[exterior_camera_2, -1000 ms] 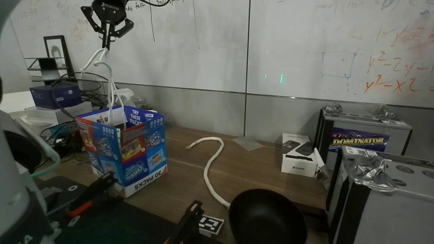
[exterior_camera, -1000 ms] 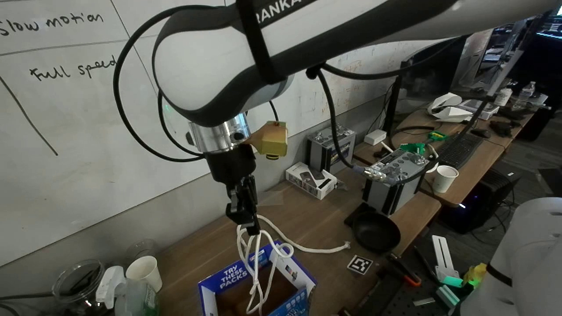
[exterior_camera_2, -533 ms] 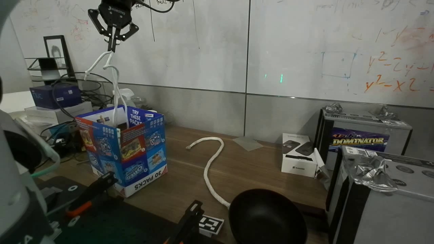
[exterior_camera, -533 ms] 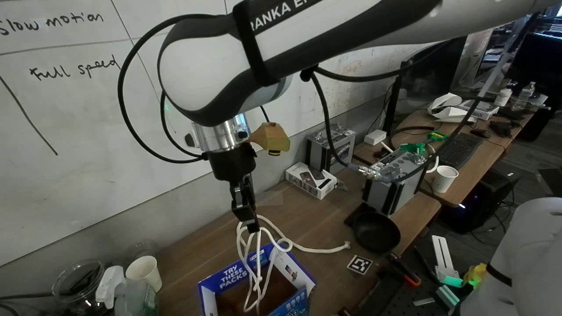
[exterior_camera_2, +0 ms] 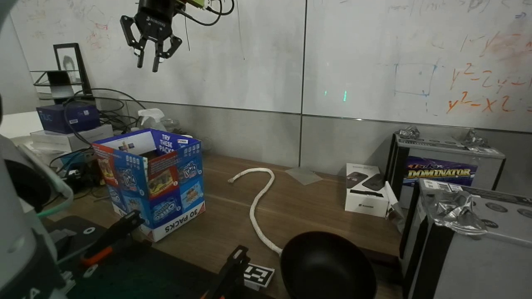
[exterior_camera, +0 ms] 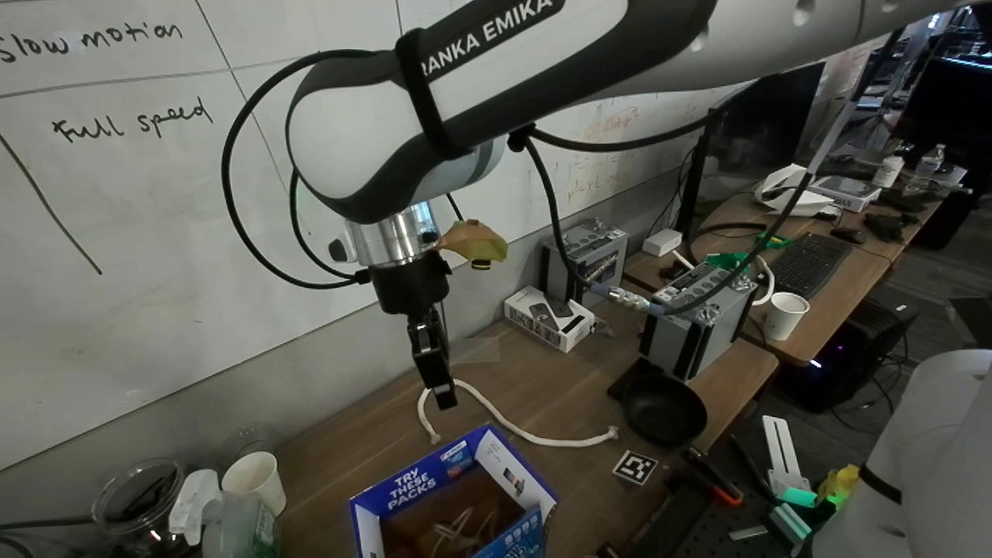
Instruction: Pick the white ropes and put them in the carton box
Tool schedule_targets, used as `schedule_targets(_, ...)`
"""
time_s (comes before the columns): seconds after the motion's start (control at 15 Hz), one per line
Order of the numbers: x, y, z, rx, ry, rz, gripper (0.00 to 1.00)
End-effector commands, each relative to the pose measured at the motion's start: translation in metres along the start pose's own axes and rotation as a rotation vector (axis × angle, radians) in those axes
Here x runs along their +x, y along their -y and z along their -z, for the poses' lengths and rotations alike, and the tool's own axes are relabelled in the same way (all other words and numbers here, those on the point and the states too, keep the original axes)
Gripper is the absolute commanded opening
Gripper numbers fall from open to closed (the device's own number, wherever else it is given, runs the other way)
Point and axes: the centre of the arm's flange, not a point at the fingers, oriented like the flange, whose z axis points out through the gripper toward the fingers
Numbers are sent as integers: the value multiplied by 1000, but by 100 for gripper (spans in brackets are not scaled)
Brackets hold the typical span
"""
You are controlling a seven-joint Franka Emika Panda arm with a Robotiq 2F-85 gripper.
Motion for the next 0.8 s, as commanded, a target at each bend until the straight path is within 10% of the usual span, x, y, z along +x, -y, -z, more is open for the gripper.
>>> schedule_targets(0.0, -1, -13, 12, -14, -12, 33, 67)
schedule_targets(0.27, -16, -28, 22, -72, -20, -20, 97)
schedule_targets(0.73, -49, -125, 12, -276, -100, -213, 100)
